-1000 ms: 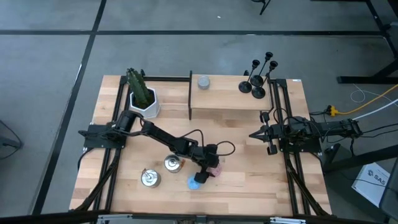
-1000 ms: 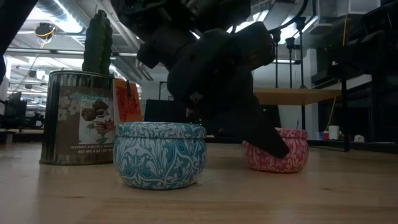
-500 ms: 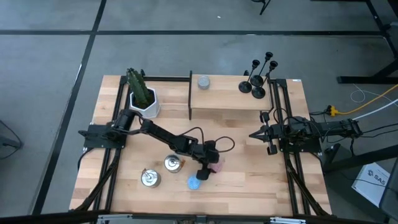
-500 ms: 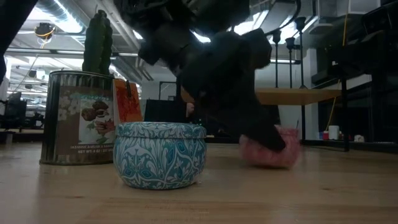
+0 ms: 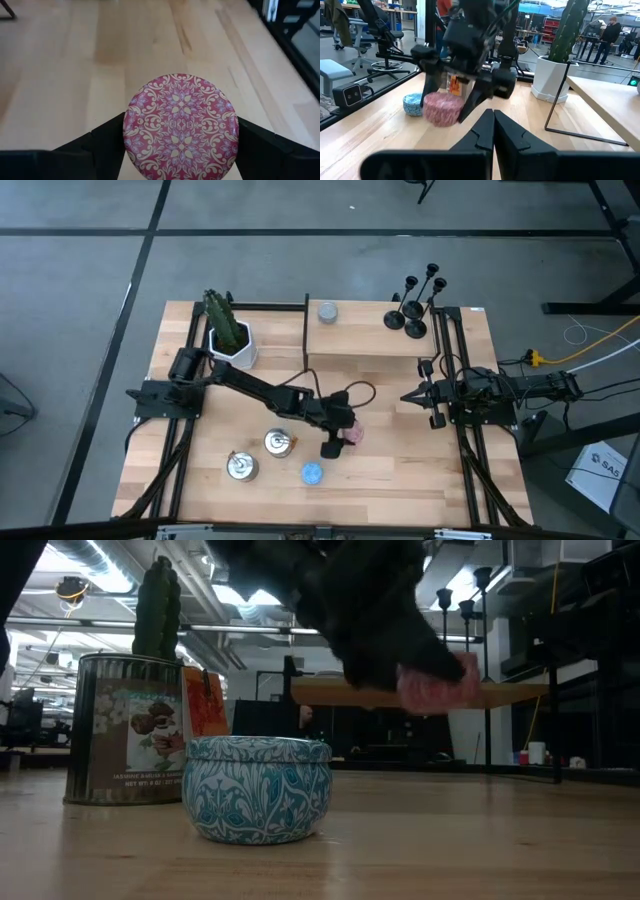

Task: Pick & Place candle stick holders
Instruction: Put the pink scented candle on the shelf

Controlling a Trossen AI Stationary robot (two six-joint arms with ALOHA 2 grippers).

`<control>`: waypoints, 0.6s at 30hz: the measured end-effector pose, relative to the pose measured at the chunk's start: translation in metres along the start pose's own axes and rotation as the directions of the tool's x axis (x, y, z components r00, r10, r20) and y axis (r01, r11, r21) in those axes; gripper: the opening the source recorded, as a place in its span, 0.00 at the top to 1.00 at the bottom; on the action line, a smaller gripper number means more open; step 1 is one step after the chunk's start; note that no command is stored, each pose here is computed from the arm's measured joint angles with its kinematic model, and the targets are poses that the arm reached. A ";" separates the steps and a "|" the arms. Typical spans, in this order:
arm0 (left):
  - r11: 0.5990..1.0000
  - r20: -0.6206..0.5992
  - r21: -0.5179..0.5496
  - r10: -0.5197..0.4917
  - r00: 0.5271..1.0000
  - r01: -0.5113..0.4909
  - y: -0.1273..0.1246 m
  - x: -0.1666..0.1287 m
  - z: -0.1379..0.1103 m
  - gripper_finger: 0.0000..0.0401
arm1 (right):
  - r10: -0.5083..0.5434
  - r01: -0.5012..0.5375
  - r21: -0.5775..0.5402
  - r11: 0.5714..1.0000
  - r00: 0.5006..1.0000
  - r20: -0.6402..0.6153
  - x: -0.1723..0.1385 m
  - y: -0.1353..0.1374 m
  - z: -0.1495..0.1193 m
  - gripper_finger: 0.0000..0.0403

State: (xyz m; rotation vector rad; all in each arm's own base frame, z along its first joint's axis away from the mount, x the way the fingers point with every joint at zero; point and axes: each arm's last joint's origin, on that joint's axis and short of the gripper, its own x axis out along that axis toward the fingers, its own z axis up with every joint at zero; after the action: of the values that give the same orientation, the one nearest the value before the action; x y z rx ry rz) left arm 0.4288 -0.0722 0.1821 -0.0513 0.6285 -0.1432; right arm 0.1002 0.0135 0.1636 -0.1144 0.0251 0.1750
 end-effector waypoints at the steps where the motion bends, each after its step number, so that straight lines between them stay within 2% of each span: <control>1: 1.000 0.007 -0.003 0.004 1.000 -0.004 0.001 -0.004 0.003 0.27 | 0.000 0.000 0.000 1.000 1.000 0.000 0.000 0.000 0.000 0.97; 10: 0.999 0.055 -0.018 0.036 0.998 -0.035 0.012 -0.034 0.025 0.27 | -0.002 0.002 0.000 1.000 1.000 0.000 0.000 0.000 0.000 0.97; 18: 0.987 0.097 -0.051 0.158 0.983 -0.154 0.028 -0.065 0.043 0.27 | -0.002 0.002 0.000 1.000 1.000 0.000 0.000 0.000 0.000 0.97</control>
State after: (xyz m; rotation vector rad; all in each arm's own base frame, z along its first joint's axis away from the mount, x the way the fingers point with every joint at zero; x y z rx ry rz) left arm 0.4053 -0.0350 0.2519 -0.0507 0.5321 0.0250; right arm 0.1002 0.0134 0.1636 -0.1147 0.0252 0.1728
